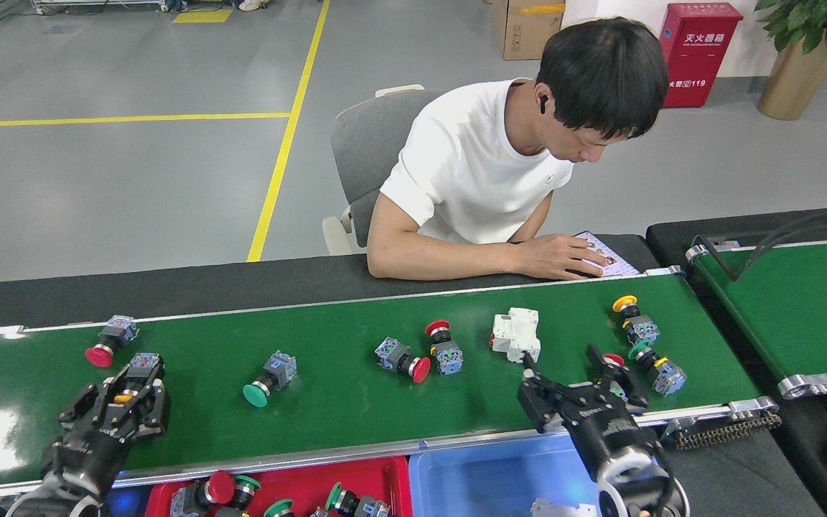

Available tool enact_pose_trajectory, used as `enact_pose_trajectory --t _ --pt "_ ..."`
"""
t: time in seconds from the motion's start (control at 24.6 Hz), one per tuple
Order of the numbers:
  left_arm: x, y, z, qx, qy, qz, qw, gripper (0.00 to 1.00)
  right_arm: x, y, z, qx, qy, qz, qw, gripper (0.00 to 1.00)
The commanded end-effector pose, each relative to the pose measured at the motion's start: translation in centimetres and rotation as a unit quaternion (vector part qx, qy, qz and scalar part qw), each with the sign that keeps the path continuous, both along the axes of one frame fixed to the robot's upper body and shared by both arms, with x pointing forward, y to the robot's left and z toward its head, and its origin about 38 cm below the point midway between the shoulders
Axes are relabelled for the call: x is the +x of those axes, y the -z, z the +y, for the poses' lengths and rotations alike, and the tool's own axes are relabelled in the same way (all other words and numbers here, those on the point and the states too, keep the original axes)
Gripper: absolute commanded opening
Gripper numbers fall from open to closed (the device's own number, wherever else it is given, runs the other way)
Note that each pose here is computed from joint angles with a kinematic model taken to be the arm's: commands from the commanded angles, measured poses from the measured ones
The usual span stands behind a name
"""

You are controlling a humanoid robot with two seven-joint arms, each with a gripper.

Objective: Pick switch part from conveyor to tray
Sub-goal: 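Grasp the white switch body, lift it and drop it into the blue tray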

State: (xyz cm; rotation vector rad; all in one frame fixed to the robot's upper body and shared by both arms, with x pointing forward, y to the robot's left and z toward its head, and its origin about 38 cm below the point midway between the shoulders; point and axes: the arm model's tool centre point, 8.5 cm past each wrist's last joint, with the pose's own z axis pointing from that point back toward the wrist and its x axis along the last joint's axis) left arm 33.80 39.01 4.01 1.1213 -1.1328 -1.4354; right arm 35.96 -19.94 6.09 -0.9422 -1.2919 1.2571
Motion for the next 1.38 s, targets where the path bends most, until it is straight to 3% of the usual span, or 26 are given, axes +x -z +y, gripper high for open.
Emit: enact_pose_trajectory --t 0.0,0.16,0.29,0.41,0.45,0.49,0.53,0.57,0.61,0.81,0.9,1.02,1.1,1.18,1.22,1.34 --pt "-2.4 -2.3 -0.3 0.01 0.027 -0.033 0.999 0.04 -0.2 -1.1 -0.5 0.0 0.007 -0.031 0.999 0.98" --pt "-9.2 -3.1 -3.1 0.023 0.086 -0.05 0.995 0.06 -0.3 -1.0 1.1 0.01 -0.002 -0.026 1.0 0.98" --pt "-12.9 -0.1 -7.1 0.024 0.167 -0.013 0.986 0.11 0.2 -1.4 4.7 0.02 -0.026 -0.021 0.999 0.97" --pt "-14.3 0.8 -9.3 0.06 0.229 -0.032 0.971 0.22 1.8 -1.4 7.3 0.007 -0.007 -0.008 1.0 0.97" --pt "-14.6 1.0 -9.5 0.065 0.233 -0.031 0.97 0.28 2.7 -1.3 8.1 0.002 0.0 -0.003 1.0 0.97" --pt "-14.6 1.1 -9.6 0.061 0.228 -0.033 0.971 0.5 3.8 -1.1 8.9 -0.009 0.006 0.004 1.0 0.97" --pt "-14.6 1.1 -9.7 0.055 0.221 -0.036 0.973 0.64 4.5 -0.8 9.3 -0.017 0.011 0.012 1.0 0.98" --pt "-14.4 0.9 -9.9 0.045 0.212 -0.042 0.975 0.88 5.3 -0.5 9.8 -0.026 0.016 0.021 0.999 0.98" --pt "-14.2 0.8 -10.0 0.036 0.202 -0.049 0.978 1.0 6.0 -0.3 10.1 -0.034 0.022 0.025 0.999 0.98" --pt "-13.8 0.3 -9.1 0.014 0.175 -0.056 0.983 1.0 9.2 -0.2 12.5 -0.057 0.03 0.048 0.997 0.98" --pt "-13.6 0.1 -7.7 0.004 0.143 -0.035 0.989 1.0 9.8 0.3 13.5 -0.076 0.022 0.059 0.995 0.98" --pt "-13.9 -0.3 -4.0 -0.046 0.065 0.001 0.997 1.0 10.1 0.6 15.4 -0.079 -0.006 0.07 0.994 0.95" --pt "-14.4 0.1 -1.5 -0.06 0.015 0.021 0.998 1.0 10.1 0.6 16.0 -0.076 -0.02 0.071 0.994 0.69" --pt "-15.0 0.6 0.8 -0.058 -0.038 0.029 0.997 1.0 10.1 0.3 16.6 -0.074 -0.048 0.065 0.994 0.37" --pt "-15.3 0.8 1.4 -0.059 -0.06 0.03 0.996 1.0 10.0 0.2 16.8 -0.073 -0.065 0.06 0.993 0.16" --pt "-15.4 0.9 2.1 -0.055 -0.096 0.027 0.993 1.0 10.0 0.0 17.0 -0.069 -0.084 0.051 0.993 0.12"
